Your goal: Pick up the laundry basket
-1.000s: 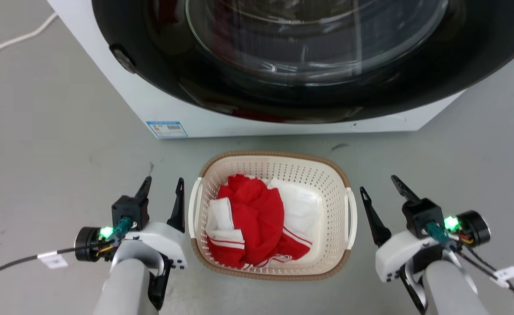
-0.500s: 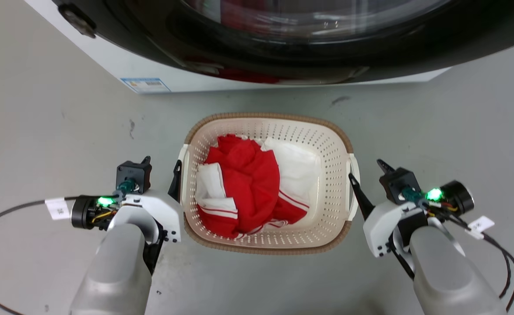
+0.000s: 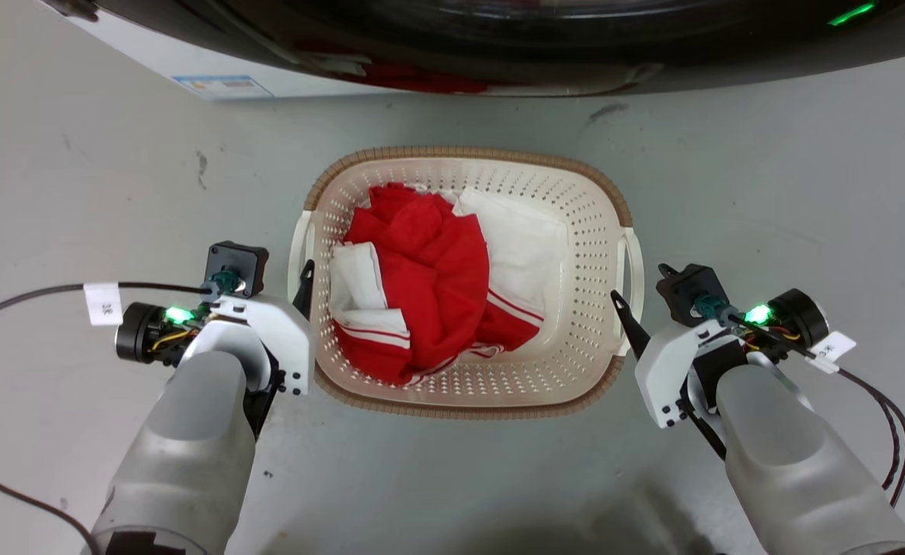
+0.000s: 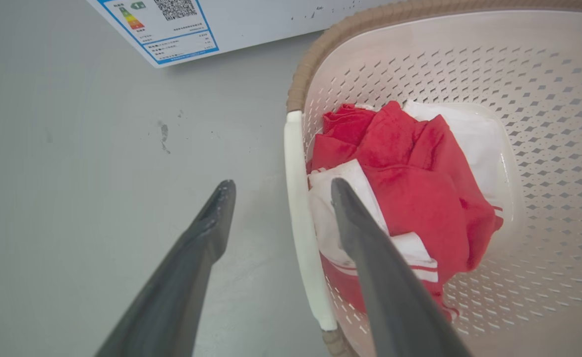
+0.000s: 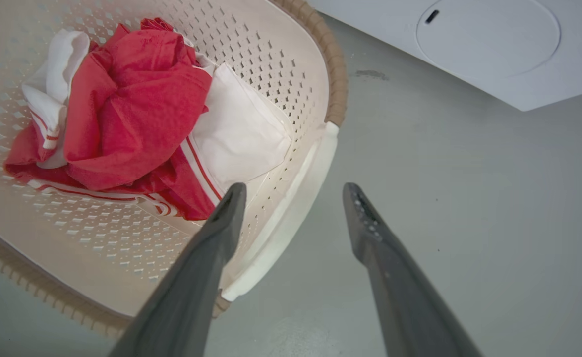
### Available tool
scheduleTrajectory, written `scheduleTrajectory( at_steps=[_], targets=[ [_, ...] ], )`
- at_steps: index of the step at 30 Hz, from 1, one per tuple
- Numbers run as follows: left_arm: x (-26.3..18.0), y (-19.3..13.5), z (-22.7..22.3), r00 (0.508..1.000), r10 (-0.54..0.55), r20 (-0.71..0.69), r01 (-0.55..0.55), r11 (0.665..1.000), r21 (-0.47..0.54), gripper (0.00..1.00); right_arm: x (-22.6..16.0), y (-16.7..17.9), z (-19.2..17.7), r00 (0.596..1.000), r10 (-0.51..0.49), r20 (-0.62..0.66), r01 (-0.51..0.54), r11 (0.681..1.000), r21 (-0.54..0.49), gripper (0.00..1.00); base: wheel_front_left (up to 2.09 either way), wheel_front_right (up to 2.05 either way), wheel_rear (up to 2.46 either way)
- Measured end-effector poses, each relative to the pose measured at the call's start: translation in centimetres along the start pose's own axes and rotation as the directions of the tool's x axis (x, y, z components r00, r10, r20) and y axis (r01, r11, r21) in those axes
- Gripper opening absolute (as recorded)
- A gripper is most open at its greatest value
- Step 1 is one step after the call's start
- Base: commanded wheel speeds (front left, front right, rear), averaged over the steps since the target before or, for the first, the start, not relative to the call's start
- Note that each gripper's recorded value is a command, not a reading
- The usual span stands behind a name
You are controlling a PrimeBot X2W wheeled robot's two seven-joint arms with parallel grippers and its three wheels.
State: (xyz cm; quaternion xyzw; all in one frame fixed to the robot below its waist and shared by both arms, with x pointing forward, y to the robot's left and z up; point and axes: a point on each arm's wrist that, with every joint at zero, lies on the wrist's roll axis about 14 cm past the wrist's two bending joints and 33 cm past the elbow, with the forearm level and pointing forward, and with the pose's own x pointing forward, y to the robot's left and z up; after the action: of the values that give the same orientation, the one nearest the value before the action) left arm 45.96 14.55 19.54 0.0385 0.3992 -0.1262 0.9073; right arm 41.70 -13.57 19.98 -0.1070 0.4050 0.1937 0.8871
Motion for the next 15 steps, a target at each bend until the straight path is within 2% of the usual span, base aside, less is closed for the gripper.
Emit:
scheduleTrajectory(
  at_steps=[15],
  targets=[
    [2.2, -1.0, -3.1, 0.99, -0.047, -0.136, 0.05, 0.999, 0.016, 1.0, 2.1, 0.4, -2.8, 0.995, 0.032, -0.098, -0.027, 0.998, 0.052, 1.0, 0.0, 0.0, 0.0]
  ],
)
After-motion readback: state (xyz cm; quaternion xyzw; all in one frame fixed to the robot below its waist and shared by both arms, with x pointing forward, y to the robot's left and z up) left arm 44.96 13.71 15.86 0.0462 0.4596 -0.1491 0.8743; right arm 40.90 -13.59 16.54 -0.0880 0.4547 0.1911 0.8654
